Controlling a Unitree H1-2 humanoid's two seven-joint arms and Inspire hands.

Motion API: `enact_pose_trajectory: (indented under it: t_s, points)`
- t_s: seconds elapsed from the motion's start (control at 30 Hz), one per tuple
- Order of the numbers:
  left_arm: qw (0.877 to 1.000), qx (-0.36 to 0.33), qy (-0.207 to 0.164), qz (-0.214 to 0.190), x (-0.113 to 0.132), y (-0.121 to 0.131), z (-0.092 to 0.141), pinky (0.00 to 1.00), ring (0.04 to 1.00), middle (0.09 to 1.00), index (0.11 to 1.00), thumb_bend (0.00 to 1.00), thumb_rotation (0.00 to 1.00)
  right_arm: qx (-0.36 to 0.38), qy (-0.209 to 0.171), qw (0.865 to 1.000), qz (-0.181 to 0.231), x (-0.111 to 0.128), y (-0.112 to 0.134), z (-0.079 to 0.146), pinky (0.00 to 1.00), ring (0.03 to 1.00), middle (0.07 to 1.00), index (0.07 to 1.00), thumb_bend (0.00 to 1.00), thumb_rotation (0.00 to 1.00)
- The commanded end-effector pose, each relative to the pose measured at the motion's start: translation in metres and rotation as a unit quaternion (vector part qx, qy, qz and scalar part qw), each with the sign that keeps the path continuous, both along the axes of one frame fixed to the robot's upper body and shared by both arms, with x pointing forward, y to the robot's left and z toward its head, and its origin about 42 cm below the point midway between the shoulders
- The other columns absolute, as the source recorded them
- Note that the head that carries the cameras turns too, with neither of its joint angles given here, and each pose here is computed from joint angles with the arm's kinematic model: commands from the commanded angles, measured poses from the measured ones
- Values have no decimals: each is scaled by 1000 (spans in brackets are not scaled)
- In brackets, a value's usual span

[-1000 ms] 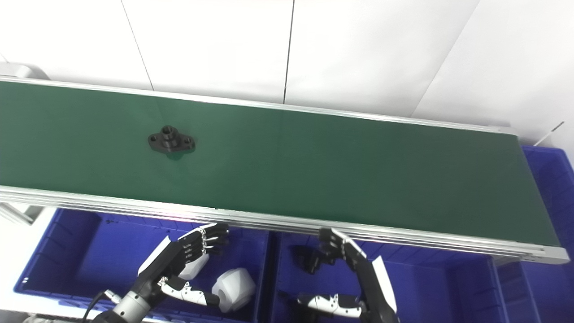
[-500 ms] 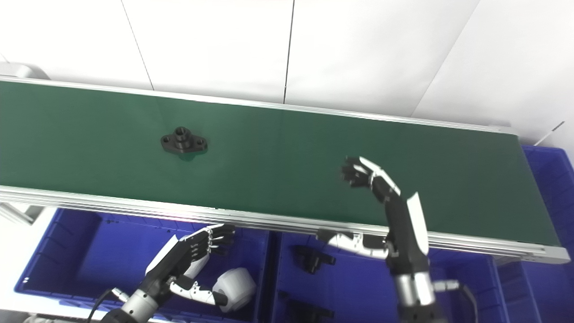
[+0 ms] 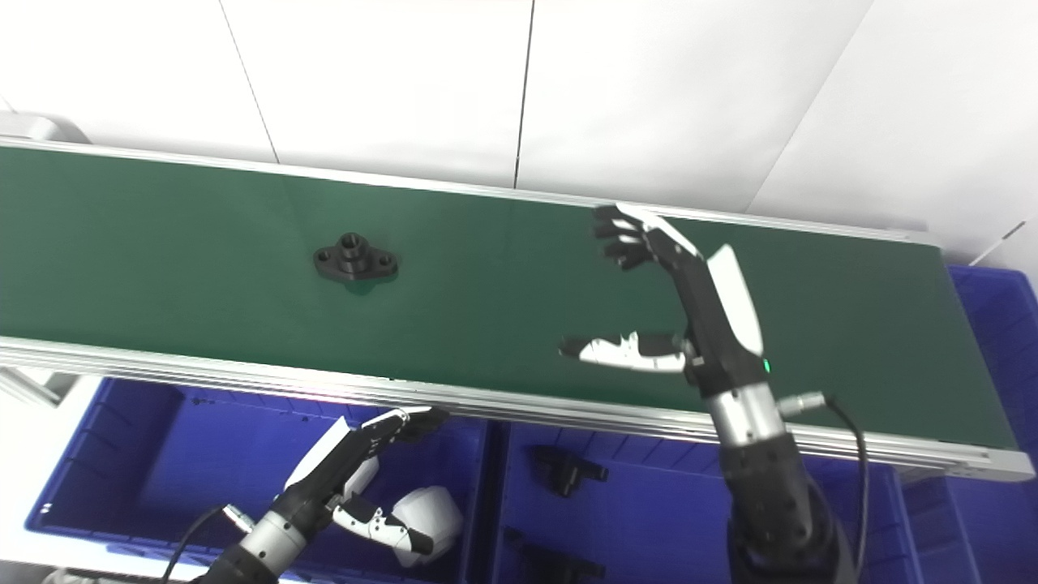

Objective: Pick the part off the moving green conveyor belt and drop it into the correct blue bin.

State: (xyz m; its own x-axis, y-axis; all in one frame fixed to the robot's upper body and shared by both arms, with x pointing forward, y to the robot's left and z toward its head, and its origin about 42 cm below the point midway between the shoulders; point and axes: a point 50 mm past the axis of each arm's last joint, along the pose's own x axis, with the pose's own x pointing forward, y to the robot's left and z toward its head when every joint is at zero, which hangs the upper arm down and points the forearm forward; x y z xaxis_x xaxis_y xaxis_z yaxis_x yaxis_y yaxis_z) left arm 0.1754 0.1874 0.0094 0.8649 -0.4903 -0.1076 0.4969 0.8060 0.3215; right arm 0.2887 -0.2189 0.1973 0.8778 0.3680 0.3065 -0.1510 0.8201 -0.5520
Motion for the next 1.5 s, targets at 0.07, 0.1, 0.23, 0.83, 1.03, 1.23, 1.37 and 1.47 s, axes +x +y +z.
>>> enact_pose_trajectory:
  t_s: [0.07, 0.1, 0.23, 0.83, 1.03, 1.23, 1.37, 1.47]
  points:
    - [1000, -3, -27, -5, 6, 1, 6, 787, 820, 830, 797, 897, 147, -34, -8, 999, 10, 22, 9, 13, 649, 694, 731, 775, 813, 156]
    - [1000, -3, -26, -6, 6, 1, 5, 791, 823, 831, 798, 896, 155, -46, -8, 999, 10, 27, 10, 14, 656, 702, 732, 778, 814, 160]
    - [1000, -7, -22, -10, 7, 2, 5, 803, 831, 834, 801, 904, 187, -85, -5, 996, 11, 48, 19, 18, 657, 703, 721, 783, 825, 142]
    - [1000, -5, -21, -9, 13, 4, 2, 774, 803, 809, 798, 897, 181, -171, 15, 985, 33, 114, 69, 11, 627, 690, 728, 804, 855, 150]
    - [1000, -11, -19, -10, 14, 3, 1, 767, 796, 802, 796, 899, 173, -186, 35, 981, 36, 126, 79, 2, 631, 690, 726, 805, 859, 138]
    - [1000, -11, -15, -24, 15, 2, 1, 779, 811, 816, 805, 901, 193, -205, 62, 976, 44, 137, 92, -5, 637, 710, 770, 847, 869, 164]
    - [999, -14, -15, -25, 16, 2, 1, 786, 812, 815, 803, 900, 192, -216, 71, 972, 51, 144, 100, -9, 659, 736, 791, 847, 881, 159]
    - [999, -14, -15, -26, 17, 1, 0, 792, 815, 813, 800, 903, 197, -222, 75, 971, 56, 148, 104, -11, 673, 754, 801, 839, 887, 154]
